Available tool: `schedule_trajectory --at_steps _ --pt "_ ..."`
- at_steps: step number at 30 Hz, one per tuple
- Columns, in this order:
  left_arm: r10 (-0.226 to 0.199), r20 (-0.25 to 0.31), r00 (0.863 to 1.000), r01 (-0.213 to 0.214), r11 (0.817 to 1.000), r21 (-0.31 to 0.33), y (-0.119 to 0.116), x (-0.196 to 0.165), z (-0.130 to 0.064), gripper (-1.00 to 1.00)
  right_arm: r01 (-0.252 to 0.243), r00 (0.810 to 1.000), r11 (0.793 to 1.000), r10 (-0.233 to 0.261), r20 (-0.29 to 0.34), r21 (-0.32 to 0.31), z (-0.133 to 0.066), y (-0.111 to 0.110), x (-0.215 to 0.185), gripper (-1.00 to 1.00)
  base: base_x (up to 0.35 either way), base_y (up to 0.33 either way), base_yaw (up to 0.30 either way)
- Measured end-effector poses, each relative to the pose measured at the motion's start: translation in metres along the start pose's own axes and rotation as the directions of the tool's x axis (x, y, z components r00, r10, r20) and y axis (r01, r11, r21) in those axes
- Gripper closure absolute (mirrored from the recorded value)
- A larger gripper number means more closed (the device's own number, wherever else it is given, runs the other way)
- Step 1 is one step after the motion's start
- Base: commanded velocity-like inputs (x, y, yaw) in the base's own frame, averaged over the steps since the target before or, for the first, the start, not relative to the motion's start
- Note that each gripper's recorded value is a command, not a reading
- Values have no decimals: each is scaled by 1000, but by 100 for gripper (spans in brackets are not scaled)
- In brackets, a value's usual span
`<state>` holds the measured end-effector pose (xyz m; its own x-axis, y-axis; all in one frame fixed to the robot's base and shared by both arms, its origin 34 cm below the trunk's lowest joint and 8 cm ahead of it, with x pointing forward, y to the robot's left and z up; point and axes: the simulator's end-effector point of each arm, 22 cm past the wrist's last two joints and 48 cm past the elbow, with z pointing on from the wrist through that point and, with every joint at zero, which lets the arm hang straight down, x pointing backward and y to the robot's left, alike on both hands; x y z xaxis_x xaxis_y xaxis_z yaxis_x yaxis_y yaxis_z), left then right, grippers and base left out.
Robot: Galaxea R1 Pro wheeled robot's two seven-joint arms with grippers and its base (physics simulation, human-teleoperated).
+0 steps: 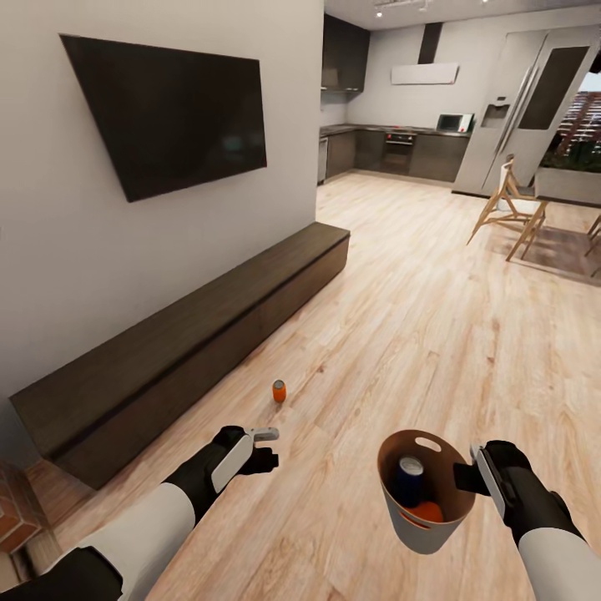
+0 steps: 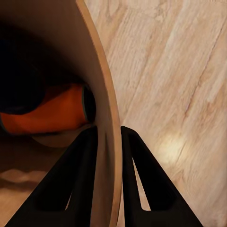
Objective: Put the three can of soda from the living room inside the tash can in the kitchen.
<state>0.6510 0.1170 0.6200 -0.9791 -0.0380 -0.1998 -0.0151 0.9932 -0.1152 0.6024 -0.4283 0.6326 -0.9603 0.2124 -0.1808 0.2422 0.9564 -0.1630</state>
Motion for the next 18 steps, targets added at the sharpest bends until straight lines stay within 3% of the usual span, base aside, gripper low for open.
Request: schedule_trajectory --at_steps 18 --pt "2 29 1000 -2 1000 2 -2 -10 -13 -100 -5 1000 1000 5 29 -3 -12 -1 -9 100 0 0 0"
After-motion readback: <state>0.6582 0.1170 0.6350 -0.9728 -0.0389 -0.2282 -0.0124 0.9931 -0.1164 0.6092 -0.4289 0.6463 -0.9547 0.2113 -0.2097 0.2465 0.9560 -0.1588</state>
